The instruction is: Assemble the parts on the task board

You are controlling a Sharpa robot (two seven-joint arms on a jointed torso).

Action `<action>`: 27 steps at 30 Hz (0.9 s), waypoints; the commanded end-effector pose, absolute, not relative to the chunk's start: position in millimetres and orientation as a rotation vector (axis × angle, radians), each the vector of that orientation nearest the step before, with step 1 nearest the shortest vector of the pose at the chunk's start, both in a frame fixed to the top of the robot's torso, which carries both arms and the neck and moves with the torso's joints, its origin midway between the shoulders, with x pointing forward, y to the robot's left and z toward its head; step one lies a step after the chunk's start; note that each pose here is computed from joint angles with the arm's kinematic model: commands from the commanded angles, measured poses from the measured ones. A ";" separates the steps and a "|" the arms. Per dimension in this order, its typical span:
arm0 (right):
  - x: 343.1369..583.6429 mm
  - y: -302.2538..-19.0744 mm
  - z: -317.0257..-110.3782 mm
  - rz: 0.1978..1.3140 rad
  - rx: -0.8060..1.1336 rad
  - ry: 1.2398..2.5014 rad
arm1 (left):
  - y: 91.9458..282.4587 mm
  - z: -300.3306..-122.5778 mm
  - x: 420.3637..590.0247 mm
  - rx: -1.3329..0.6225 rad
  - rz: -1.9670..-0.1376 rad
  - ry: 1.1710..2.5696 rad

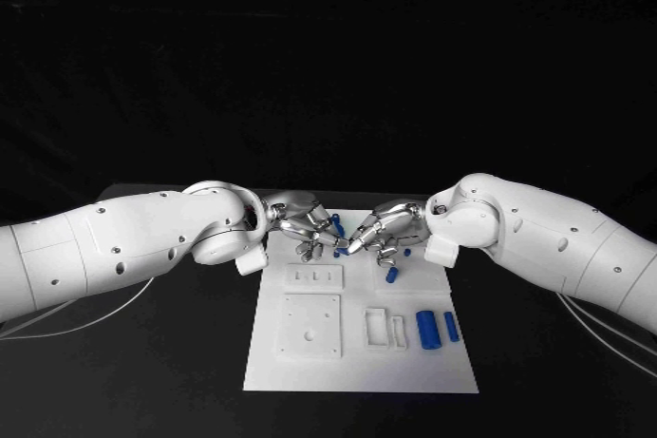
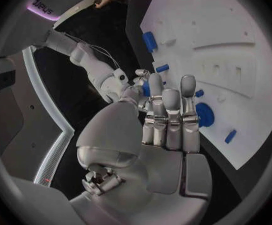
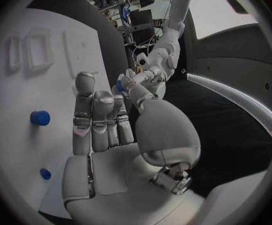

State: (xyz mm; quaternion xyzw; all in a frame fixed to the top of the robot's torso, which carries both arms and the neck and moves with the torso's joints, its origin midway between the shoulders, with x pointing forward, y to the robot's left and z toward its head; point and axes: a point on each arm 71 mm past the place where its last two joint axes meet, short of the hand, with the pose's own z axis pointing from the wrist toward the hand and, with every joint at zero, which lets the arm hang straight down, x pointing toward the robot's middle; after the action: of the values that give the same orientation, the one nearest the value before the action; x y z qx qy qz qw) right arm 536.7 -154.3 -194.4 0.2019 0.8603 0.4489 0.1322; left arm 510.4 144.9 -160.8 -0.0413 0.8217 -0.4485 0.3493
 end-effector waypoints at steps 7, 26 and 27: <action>543.3 -169.7 -193.2 1.250 0.663 2.395 | 143.9 -160.0 508.6 -0.137 -1.196 2.127; 563.1 -249.2 -161.3 1.126 0.806 1.963 | 174.8 -150.9 514.8 -0.281 -0.936 1.877; 564.3 -253.5 -158.8 1.115 0.807 1.925 | 176.3 -150.9 513.3 -0.289 -0.912 1.873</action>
State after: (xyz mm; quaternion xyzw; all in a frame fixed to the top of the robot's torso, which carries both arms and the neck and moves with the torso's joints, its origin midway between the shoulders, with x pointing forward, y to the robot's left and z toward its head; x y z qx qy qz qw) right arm 558.2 -248.4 -166.8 0.3111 0.7901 0.4303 0.3063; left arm 510.4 171.2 -154.1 -0.1030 0.7874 -0.4137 0.4453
